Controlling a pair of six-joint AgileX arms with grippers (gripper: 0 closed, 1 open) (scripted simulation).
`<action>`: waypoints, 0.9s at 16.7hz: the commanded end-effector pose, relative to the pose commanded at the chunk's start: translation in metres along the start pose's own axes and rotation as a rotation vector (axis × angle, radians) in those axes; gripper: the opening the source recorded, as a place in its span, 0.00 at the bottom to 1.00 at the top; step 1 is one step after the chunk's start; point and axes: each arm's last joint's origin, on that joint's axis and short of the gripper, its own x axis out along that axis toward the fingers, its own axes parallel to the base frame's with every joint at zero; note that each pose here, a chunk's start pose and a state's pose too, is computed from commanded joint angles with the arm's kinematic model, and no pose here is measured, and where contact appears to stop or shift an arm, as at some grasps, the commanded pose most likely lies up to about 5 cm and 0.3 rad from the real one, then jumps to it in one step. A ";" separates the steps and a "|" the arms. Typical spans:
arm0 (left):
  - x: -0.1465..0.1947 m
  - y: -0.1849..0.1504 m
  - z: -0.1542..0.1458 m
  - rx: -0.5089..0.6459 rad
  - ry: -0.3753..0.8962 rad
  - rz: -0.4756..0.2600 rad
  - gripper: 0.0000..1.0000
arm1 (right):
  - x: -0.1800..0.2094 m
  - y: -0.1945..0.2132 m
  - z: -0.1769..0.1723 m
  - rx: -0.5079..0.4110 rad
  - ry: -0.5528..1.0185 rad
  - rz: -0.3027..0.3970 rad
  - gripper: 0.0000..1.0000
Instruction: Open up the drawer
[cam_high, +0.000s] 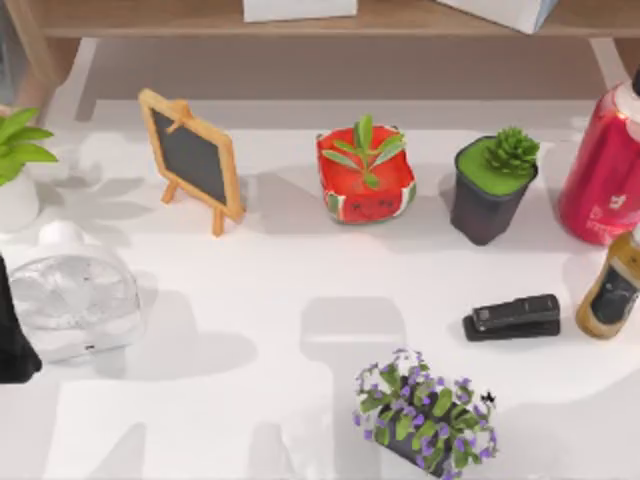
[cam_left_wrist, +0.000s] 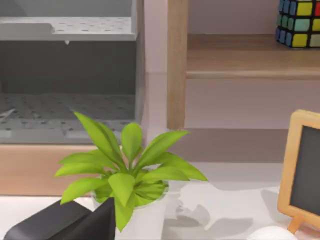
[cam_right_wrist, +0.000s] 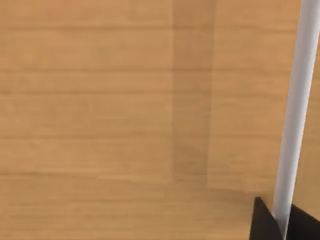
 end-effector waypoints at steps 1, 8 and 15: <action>0.000 0.000 0.000 0.000 0.000 0.000 1.00 | -0.010 0.001 0.000 0.002 -0.001 0.005 0.00; 0.000 0.000 0.000 0.000 0.000 0.000 1.00 | -0.038 0.001 0.001 -0.002 0.000 0.000 0.00; 0.000 0.000 0.000 0.000 0.000 0.000 1.00 | -0.074 0.001 0.000 -0.001 0.001 0.000 0.00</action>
